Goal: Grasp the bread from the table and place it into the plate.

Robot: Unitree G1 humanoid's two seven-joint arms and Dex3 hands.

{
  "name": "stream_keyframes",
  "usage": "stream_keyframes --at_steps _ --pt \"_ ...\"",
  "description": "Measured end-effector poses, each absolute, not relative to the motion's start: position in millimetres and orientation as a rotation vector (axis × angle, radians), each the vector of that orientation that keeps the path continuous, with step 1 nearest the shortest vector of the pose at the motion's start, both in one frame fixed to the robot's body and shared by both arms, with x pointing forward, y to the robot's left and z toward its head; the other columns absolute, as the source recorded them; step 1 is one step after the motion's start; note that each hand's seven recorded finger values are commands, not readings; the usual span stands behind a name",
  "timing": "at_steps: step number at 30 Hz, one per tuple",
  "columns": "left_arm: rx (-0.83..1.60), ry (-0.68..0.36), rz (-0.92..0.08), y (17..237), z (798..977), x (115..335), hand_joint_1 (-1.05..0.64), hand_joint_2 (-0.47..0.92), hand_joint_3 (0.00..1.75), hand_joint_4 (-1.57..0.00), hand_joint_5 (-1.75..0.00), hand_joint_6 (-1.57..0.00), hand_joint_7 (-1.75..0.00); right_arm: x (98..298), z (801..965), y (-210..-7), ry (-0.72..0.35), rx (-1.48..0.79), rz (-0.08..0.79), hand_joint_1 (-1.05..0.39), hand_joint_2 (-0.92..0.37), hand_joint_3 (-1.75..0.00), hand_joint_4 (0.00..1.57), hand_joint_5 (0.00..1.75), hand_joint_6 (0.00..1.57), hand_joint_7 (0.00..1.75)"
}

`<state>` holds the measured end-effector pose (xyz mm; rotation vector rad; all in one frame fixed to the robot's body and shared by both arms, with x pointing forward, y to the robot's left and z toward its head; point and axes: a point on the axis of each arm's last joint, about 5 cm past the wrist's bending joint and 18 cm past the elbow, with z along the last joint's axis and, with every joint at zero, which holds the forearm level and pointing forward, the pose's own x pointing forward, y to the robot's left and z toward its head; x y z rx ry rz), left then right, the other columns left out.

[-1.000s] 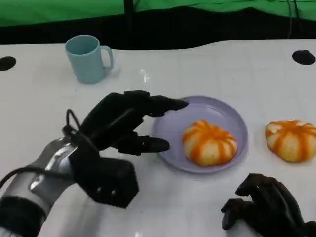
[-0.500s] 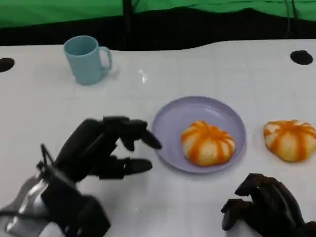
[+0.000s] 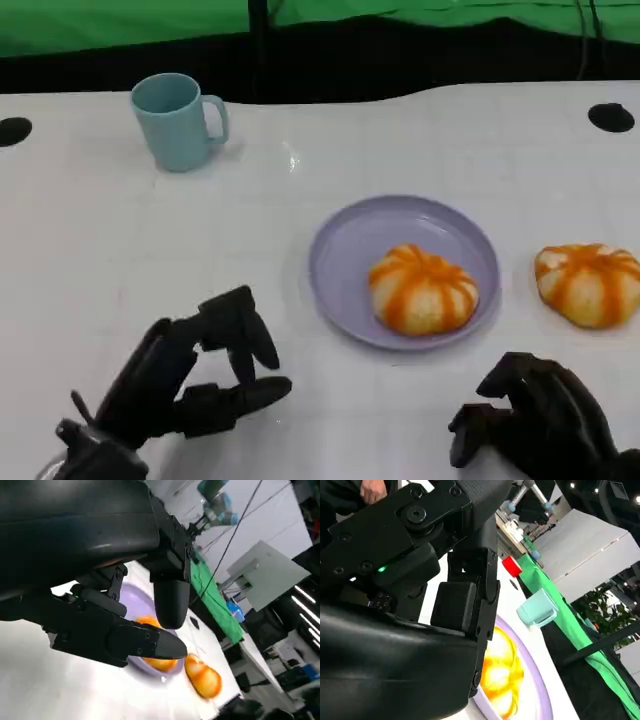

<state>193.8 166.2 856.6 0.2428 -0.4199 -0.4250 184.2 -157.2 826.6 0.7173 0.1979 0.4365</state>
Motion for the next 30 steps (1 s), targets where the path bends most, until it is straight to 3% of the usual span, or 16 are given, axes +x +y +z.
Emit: stream_keyframes --at_steps 7,12,21,30 --pt "0.129 -0.341 -0.446 169.3 852.9 188.2 -0.67 0.92 0.39 -0.67 -1.75 -0.49 -1.75 184.2 826.9 -157.0 0.199 0.718 0.439 -1.02 -0.71 0.0 1.57 0.71 1.57 0.32" --pt "0.019 -0.211 -0.47 167.3 842.0 175.9 -0.68 0.92 0.41 -0.68 -1.75 -0.5 -1.75 184.0 826.7 -157.5 0.196 0.718 0.444 -1.01 -0.72 0.0 1.57 0.71 1.57 0.31" --pt "-0.149 -0.116 -0.479 168.6 837.7 178.7 -0.66 0.92 0.38 -0.75 -1.75 -0.56 -1.75 183.6 824.7 -157.9 0.194 0.719 0.444 -1.02 -0.71 0.0 1.57 0.71 1.57 0.35" --pt "-0.176 -0.118 -0.471 171.7 836.3 181.9 -0.63 0.92 0.38 -0.75 -1.75 -0.56 -1.75 189.2 824.7 -156.5 0.189 0.71 0.444 -1.03 -0.73 -0.01 1.57 0.72 1.57 0.36"
